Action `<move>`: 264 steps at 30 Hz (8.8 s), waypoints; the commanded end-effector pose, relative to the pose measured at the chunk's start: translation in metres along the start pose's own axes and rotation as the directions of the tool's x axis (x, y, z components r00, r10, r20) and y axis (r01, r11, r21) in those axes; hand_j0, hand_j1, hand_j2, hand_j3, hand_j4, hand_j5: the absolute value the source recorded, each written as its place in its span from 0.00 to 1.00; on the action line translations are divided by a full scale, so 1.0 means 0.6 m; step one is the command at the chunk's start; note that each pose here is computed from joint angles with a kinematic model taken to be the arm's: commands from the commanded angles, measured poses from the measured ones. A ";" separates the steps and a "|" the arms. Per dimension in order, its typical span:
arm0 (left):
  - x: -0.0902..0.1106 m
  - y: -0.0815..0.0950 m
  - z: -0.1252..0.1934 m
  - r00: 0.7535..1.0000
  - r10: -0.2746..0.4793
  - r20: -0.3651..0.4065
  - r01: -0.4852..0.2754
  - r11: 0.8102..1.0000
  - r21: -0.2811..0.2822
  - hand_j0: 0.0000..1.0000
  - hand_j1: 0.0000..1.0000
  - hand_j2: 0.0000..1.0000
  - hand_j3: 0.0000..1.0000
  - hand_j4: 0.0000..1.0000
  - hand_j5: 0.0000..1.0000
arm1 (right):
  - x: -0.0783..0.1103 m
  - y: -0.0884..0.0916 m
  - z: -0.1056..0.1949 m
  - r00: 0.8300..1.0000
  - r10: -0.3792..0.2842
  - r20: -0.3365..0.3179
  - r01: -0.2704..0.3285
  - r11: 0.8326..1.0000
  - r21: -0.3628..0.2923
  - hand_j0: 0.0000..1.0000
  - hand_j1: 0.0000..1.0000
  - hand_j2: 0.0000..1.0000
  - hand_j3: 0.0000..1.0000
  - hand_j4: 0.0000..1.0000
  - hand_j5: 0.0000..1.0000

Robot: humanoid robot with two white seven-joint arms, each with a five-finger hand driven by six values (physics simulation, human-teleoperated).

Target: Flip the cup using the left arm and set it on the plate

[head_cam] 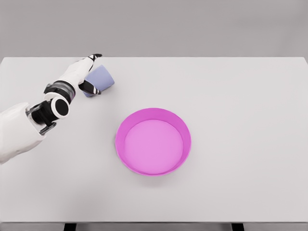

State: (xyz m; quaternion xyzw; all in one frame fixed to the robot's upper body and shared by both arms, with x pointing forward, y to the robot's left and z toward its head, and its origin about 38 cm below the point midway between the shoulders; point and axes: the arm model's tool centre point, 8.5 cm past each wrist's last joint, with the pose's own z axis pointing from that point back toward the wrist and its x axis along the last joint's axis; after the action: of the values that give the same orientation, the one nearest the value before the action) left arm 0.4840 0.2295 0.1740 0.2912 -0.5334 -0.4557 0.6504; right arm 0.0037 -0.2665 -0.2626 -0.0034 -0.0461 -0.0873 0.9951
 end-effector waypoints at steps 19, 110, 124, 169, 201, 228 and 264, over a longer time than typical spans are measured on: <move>0.015 -0.014 -0.021 1.000 0.017 -0.012 -0.017 1.000 -0.002 1.00 1.00 1.00 1.00 1.00 1.00 | 0.000 0.000 0.000 1.000 0.000 0.000 0.000 1.000 0.000 1.00 1.00 1.00 1.00 1.00 1.00; 0.025 -0.049 -0.059 0.996 0.055 -0.065 -0.057 0.998 -0.030 0.70 0.70 0.70 0.70 0.70 0.70 | 0.000 0.000 0.000 1.000 0.000 0.000 0.000 1.000 0.000 1.00 1.00 1.00 1.00 1.00 1.00; 0.044 -0.027 -0.053 0.997 0.079 -0.027 -0.079 0.997 -0.006 0.70 0.70 0.70 0.70 0.70 0.70 | 0.000 0.000 0.000 1.000 0.000 0.000 0.000 1.000 0.000 1.00 1.00 1.00 1.00 1.00 1.00; 0.072 0.017 0.085 0.943 0.283 0.176 -0.279 0.959 -0.045 0.71 0.71 0.71 0.71 0.71 0.71 | 0.000 0.000 0.000 1.000 0.000 0.001 0.000 1.000 0.000 1.00 1.00 1.00 1.00 1.00 1.00; 0.100 -0.016 0.108 0.805 0.433 0.405 -0.397 0.901 -0.174 0.71 0.71 0.71 0.71 0.71 0.71 | 0.002 0.000 0.000 1.000 0.000 0.001 0.000 1.000 0.000 1.00 1.00 1.00 1.00 1.00 1.00; 0.112 -0.041 0.137 0.639 0.538 0.549 -0.471 0.839 -0.274 0.71 0.71 0.71 0.71 0.71 0.71 | 0.000 0.000 0.000 1.000 0.000 0.000 0.000 1.000 0.000 1.00 1.00 1.00 1.00 1.00 1.00; 0.090 -0.112 0.191 0.426 0.688 0.587 -0.552 0.712 -0.433 0.71 0.71 0.71 0.71 0.71 0.71 | 0.002 0.000 0.000 1.000 0.000 0.003 0.000 1.000 0.000 1.00 1.00 1.00 1.00 1.00 1.00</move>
State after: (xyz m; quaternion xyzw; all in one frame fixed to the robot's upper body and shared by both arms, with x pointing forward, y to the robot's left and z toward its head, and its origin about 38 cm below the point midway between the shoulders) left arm 0.3554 0.1651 0.1667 -0.1843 -0.7640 -0.3037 0.5386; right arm 0.0037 -0.2665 -0.2626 -0.0034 -0.0463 -0.0872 0.9951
